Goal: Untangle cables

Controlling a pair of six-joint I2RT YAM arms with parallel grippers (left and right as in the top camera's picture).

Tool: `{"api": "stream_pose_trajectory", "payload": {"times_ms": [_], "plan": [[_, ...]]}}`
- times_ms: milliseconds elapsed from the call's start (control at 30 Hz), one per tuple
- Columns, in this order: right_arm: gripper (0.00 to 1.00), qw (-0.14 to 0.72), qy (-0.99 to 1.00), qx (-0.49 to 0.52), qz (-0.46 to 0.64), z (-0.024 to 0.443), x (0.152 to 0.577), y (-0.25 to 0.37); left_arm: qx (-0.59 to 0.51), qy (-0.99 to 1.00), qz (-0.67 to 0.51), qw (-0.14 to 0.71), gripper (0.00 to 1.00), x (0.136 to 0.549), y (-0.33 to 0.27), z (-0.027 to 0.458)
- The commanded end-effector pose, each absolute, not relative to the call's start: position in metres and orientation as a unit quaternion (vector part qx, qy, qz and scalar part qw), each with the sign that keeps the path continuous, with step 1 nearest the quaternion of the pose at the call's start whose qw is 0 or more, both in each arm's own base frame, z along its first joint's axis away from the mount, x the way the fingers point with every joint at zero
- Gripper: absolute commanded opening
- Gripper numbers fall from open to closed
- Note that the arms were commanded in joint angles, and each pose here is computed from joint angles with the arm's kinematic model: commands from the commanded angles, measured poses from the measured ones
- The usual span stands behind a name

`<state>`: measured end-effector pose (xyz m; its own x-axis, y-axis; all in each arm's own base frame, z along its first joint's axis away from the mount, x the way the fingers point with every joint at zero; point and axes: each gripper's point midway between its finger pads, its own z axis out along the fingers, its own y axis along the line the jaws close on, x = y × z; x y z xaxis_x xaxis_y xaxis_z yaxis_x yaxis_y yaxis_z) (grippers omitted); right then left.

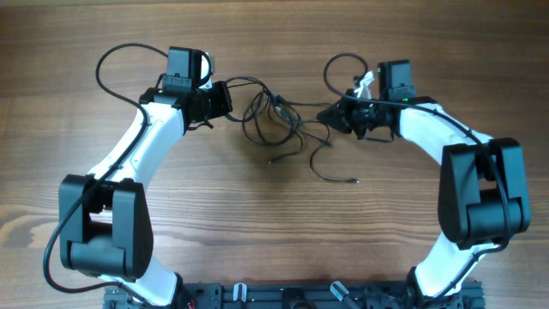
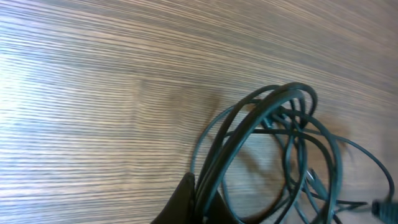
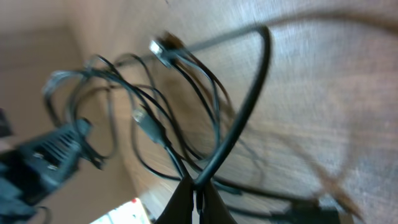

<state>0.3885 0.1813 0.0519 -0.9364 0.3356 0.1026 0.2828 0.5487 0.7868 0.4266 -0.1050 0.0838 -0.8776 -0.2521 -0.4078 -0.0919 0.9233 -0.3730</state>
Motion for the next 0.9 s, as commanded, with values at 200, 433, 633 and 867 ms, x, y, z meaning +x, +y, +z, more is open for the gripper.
{"api": "stream_pose_trajectory", "payload": {"times_ms": [200,433,633,867], "plan": [[0.05,0.065,0.919,0.120,0.369,0.041,0.377,0.206,-0.141,0.952,-0.050,0.267,0.04,0.430,-0.059,0.087],[0.18,0.096,0.943,0.109,0.301,0.027,0.376,0.212,-0.179,0.946,-0.020,0.271,0.13,0.429,-0.045,0.086],[0.23,0.106,0.945,0.087,0.297,0.028,0.375,0.217,-0.177,0.946,-0.025,0.270,0.23,0.429,-0.047,0.086],[0.56,0.123,0.928,0.020,0.351,0.083,0.377,0.229,-0.177,0.946,-0.027,0.271,0.55,0.430,-0.047,0.086]]}}
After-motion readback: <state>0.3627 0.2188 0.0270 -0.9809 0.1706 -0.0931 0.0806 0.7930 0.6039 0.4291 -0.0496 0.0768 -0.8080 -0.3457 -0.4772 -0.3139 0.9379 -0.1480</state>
